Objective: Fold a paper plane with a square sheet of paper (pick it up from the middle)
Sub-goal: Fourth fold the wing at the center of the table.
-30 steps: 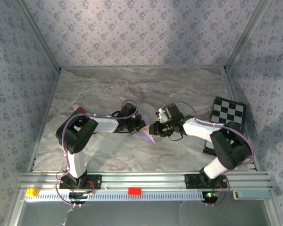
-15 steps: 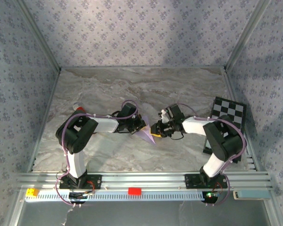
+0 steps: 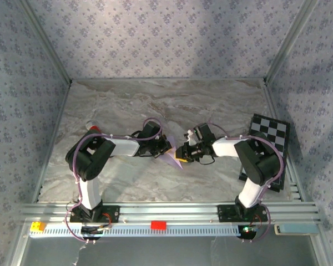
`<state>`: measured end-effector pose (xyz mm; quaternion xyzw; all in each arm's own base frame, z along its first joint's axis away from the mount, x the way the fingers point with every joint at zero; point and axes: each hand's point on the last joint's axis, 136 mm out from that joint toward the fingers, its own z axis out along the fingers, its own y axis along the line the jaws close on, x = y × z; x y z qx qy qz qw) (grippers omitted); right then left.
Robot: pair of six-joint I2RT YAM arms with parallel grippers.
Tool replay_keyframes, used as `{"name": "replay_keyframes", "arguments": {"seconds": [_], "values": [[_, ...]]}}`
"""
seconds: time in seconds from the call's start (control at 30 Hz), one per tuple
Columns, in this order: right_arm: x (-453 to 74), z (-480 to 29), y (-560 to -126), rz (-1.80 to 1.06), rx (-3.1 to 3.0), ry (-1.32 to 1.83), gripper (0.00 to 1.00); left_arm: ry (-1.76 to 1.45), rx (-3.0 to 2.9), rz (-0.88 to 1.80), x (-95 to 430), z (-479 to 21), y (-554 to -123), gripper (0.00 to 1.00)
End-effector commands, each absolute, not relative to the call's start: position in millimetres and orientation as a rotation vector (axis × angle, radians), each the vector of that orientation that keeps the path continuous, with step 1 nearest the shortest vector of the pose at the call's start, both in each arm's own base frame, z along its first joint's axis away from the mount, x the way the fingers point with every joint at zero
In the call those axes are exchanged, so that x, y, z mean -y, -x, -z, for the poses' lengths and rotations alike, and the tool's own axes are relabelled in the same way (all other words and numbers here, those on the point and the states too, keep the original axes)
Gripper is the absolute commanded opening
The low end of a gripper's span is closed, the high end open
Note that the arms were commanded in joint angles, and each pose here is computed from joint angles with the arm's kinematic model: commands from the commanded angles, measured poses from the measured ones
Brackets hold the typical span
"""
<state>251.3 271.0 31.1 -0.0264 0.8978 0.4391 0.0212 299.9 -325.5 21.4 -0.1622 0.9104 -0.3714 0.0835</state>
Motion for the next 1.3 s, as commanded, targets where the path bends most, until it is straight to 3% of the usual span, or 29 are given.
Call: {"name": "replay_keyframes", "arguments": {"seconds": [0.0,0.3,0.5,0.87,1.27], "values": [[-277,-32,-248,-1.413,-2.783,0.101,0.21,0.551,-2.807,0.960,307,14,-285,0.05],[-278,-28,-243,-1.457,-2.785,0.111,0.05,0.557,-2.795,0.973,307,11,-286,0.05],[-278,-25,-242,-1.491,-2.781,0.080,0.01,0.550,-2.750,1.024,310,2,-290,0.07],[-270,-18,-240,-1.490,-2.798,0.027,0.00,0.460,-2.624,1.148,319,-36,-299,0.14],[-261,-7,-241,-1.455,-2.821,-0.058,0.00,0.355,-2.602,1.210,334,-47,-297,0.14]]}}
